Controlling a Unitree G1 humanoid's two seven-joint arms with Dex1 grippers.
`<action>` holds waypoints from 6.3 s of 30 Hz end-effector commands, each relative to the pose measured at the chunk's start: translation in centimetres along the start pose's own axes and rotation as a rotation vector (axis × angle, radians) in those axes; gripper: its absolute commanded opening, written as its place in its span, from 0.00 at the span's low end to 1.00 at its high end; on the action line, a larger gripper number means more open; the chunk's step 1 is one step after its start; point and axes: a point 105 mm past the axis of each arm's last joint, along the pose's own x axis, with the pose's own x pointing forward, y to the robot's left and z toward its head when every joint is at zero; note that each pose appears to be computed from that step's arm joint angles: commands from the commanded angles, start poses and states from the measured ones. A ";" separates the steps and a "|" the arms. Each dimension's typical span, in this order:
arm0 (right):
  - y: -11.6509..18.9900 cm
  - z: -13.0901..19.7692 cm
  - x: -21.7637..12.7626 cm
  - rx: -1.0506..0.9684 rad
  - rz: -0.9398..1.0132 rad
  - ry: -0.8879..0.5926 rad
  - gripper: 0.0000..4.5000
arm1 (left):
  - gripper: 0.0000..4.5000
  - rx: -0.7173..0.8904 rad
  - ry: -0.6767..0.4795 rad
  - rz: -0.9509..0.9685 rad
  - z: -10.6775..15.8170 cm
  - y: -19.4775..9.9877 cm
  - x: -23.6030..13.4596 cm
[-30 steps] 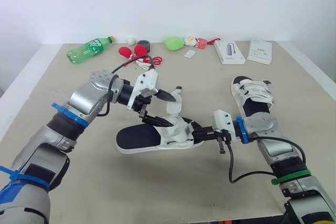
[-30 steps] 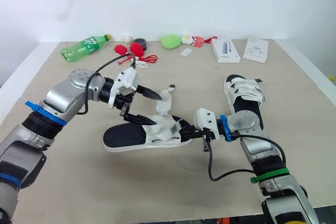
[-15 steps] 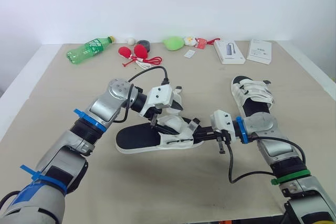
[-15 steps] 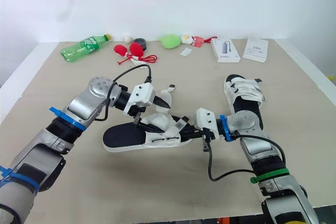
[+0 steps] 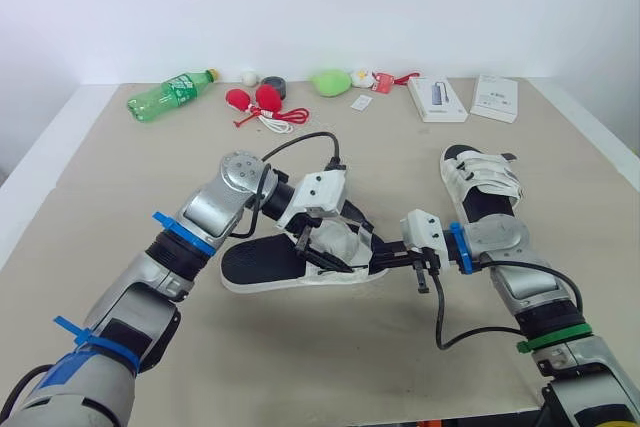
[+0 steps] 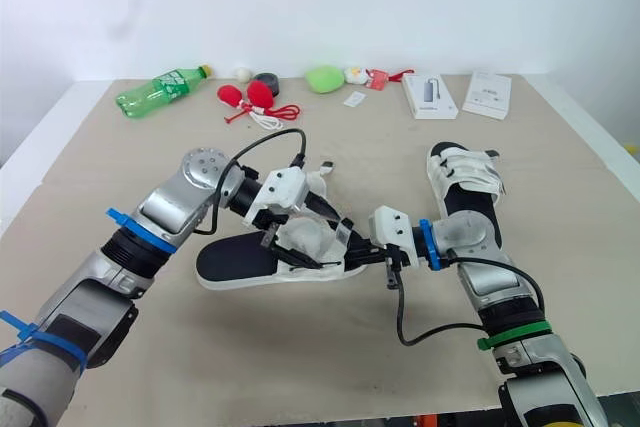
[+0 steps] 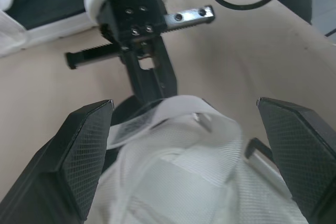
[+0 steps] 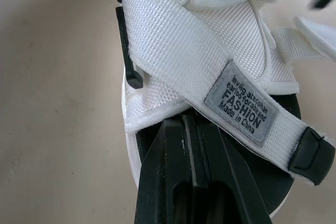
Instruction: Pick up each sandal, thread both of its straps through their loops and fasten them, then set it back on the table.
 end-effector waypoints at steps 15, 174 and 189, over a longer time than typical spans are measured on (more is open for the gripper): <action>0.0 -0.3 -0.2 -0.008 0.001 0.026 0.00 | 1.00 -0.382 -0.053 -0.251 3.3 -3.5 -2.8; -0.4 -1.0 0.0 -0.043 0.049 0.058 0.00 | 0.66 0.034 -0.146 0.324 0.9 -2.5 -8.8; -0.7 -0.8 0.5 -0.022 0.040 0.049 0.00 | 0.66 -0.501 -0.150 0.208 -2.3 -10.2 -5.0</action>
